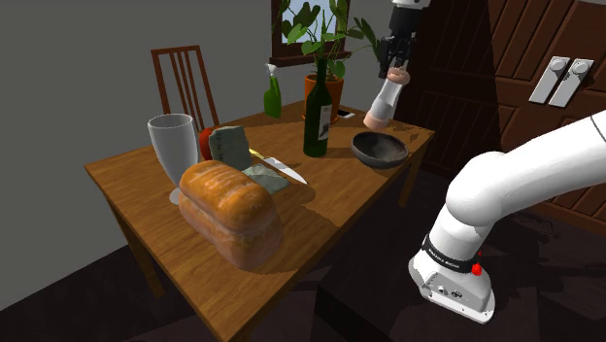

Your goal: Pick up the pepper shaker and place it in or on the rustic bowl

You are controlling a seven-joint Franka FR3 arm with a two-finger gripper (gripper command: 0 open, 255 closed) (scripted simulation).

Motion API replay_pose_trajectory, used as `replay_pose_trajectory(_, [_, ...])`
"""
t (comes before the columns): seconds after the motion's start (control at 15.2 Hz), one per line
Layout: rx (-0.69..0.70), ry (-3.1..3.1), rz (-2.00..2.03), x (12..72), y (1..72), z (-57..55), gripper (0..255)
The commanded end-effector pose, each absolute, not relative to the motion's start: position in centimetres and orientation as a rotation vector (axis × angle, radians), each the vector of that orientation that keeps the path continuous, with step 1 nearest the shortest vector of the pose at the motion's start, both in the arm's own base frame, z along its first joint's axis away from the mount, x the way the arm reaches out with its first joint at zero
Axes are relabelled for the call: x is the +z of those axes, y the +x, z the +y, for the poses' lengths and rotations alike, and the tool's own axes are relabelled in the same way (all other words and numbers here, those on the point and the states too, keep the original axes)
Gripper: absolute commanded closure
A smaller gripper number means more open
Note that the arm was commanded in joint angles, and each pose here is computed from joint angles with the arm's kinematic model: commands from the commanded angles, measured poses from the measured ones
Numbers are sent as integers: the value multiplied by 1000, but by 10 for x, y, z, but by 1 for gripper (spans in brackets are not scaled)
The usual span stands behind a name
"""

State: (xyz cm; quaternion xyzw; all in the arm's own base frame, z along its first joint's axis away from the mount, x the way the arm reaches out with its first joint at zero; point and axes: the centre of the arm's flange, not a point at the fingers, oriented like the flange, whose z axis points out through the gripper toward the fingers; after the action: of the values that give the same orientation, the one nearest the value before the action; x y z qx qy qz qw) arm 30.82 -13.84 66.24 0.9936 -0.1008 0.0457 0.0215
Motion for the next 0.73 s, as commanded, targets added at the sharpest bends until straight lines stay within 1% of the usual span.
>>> replay_pose_trajectory(0.0, [143, 3080, -313, 651, 308, -138, 255])
replay_pose_trajectory(0.4, [143, 3080, -313, 622, 308, -138, 255])
replay_pose_trajectory(0.66, [143, 3080, -313, 622, 308, -138, 255])
